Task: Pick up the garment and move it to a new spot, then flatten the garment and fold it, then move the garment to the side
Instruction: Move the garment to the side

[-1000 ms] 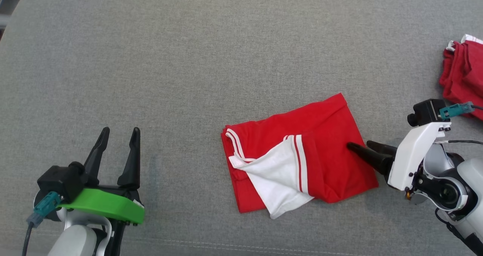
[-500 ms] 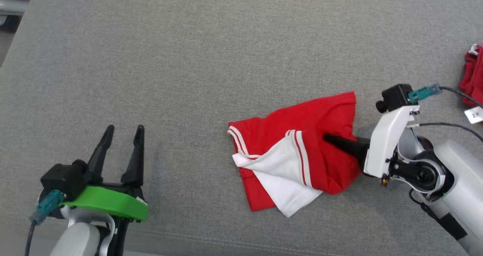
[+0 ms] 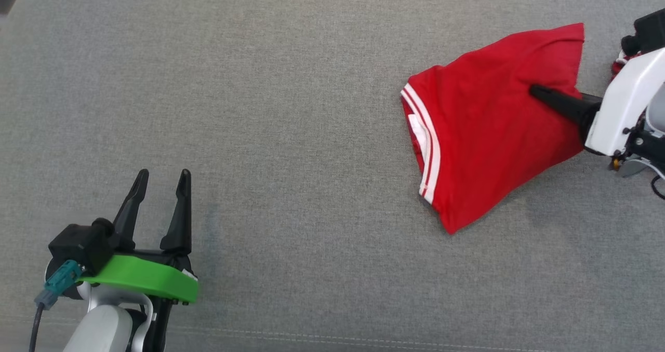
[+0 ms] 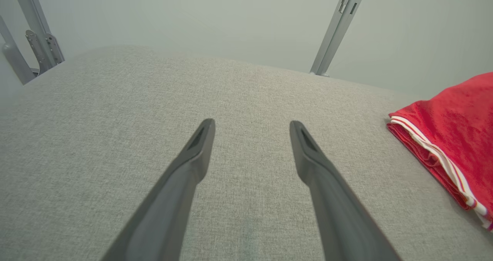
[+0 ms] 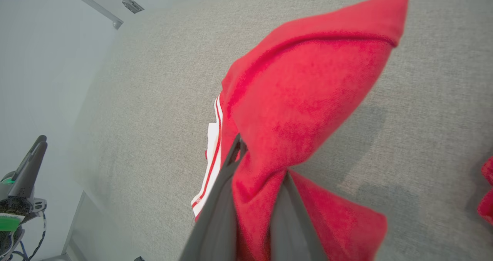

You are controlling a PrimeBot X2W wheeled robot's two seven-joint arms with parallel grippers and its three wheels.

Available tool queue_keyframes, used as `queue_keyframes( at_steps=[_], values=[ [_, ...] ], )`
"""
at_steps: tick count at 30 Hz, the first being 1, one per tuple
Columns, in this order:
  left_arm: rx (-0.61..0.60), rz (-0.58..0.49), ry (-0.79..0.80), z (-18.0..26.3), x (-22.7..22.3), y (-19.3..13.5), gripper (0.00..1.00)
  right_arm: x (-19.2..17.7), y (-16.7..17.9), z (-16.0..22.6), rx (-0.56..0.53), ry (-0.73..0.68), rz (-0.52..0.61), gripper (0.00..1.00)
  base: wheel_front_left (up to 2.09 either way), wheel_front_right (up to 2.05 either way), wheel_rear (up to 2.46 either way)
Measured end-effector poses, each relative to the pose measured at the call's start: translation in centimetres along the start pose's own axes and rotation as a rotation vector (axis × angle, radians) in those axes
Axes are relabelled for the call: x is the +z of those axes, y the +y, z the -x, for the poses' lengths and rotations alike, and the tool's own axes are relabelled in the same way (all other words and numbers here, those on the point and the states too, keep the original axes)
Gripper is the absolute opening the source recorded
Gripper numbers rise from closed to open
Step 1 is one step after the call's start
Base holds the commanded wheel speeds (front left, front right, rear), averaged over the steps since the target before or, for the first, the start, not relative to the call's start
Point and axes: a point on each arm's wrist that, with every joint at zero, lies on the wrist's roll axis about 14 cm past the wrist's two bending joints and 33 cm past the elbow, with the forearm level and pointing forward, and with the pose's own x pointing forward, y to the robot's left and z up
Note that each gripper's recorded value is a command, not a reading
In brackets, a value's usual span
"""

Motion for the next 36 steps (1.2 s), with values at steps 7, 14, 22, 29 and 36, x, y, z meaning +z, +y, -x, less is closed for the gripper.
queue_keyframes(
  at_steps=[7,14,22,29,36],
  values=[
    [-0.033,-0.001,0.040,-0.6,-1.5,-0.8,1.00,2.1,-8.0,3.0,-0.233,-0.061,-0.088,0.00,0.00,0.00,0.00],
    [-0.072,0.003,0.053,-1.9,-2.2,-1.8,1.00,5.6,-12.9,6.0,-0.375,-0.196,-0.119,0.00,0.00,0.00,0.00],
    [-0.100,0.008,0.092,-2.2,-3.6,-2.4,1.00,3.1,-19.5,9.2,-0.597,-0.212,-0.165,0.45,0.00,0.00,0.00],
    [-0.109,0.006,0.090,-2.5,-3.6,-2.7,1.00,-1.1,-24.6,12.9,-0.832,-0.259,-0.142,1.00,0.00,0.00,0.00],
    [-0.080,0.004,0.058,-2.8,-2.4,-1.9,1.00,1.3,-22.9,14.2,-0.840,-0.482,-0.033,1.00,0.00,0.00,0.00]
  ],
)
